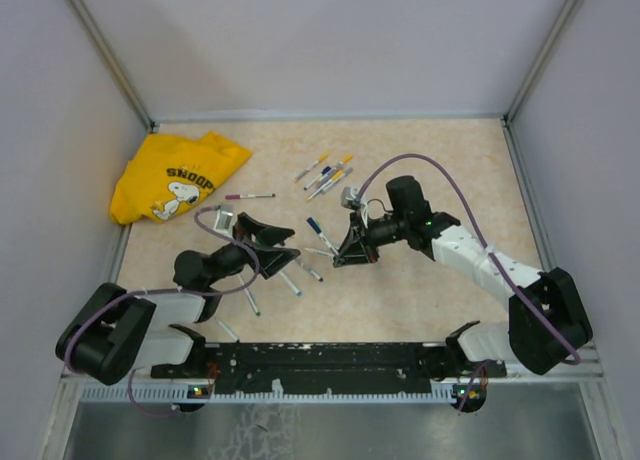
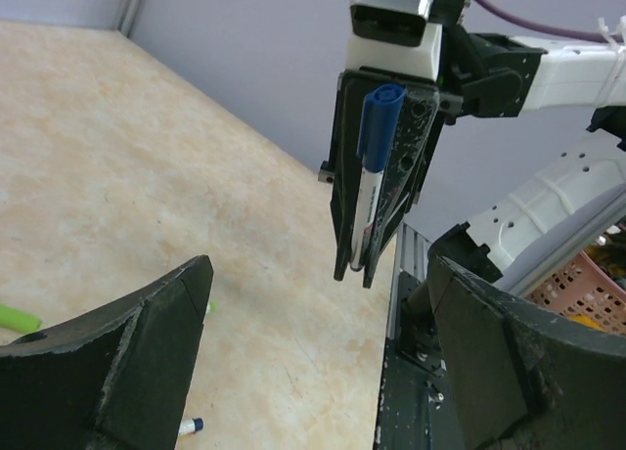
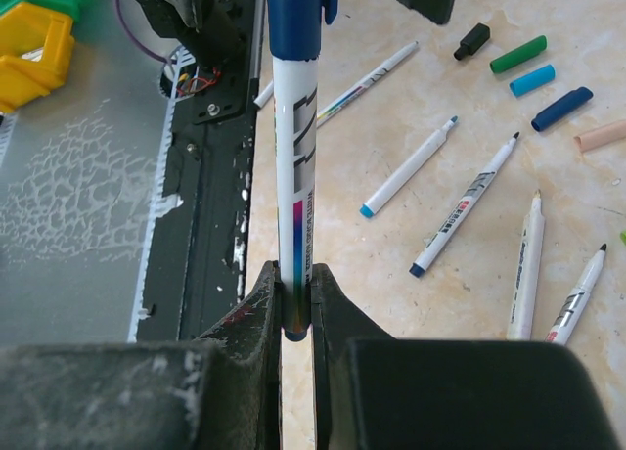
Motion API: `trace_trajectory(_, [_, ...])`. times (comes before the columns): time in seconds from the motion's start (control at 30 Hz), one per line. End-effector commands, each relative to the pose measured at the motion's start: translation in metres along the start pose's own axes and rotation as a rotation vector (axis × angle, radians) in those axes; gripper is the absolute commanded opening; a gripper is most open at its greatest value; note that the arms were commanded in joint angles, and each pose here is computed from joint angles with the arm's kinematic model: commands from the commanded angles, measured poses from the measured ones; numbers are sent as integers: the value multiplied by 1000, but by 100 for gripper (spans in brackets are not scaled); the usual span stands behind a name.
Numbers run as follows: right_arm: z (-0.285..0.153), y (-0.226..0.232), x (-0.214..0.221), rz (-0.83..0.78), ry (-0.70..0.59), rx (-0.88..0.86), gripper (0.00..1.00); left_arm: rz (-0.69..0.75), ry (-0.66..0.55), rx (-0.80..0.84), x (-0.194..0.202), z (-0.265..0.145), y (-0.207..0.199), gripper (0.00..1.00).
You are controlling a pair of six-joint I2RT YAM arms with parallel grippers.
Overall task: Open the pen caps
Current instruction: Open the pen cap from the pen.
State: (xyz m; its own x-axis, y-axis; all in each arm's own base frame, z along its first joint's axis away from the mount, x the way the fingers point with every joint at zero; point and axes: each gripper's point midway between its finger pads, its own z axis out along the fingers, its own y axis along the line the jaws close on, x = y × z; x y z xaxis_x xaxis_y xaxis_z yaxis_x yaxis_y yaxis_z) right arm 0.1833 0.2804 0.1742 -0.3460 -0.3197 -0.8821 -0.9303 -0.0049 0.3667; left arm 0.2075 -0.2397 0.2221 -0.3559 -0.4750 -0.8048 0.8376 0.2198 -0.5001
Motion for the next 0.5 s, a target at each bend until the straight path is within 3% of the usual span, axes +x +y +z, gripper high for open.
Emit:
trace_trajectory(0.0, [-2,1,-23,-71,-38,-27,0,85,-77,178,-28,6,-34,94])
trace_trajectory(0.47, [-2,8,-23,-74,-44,-68,0,142,-64,199,-35,23,-26,91])
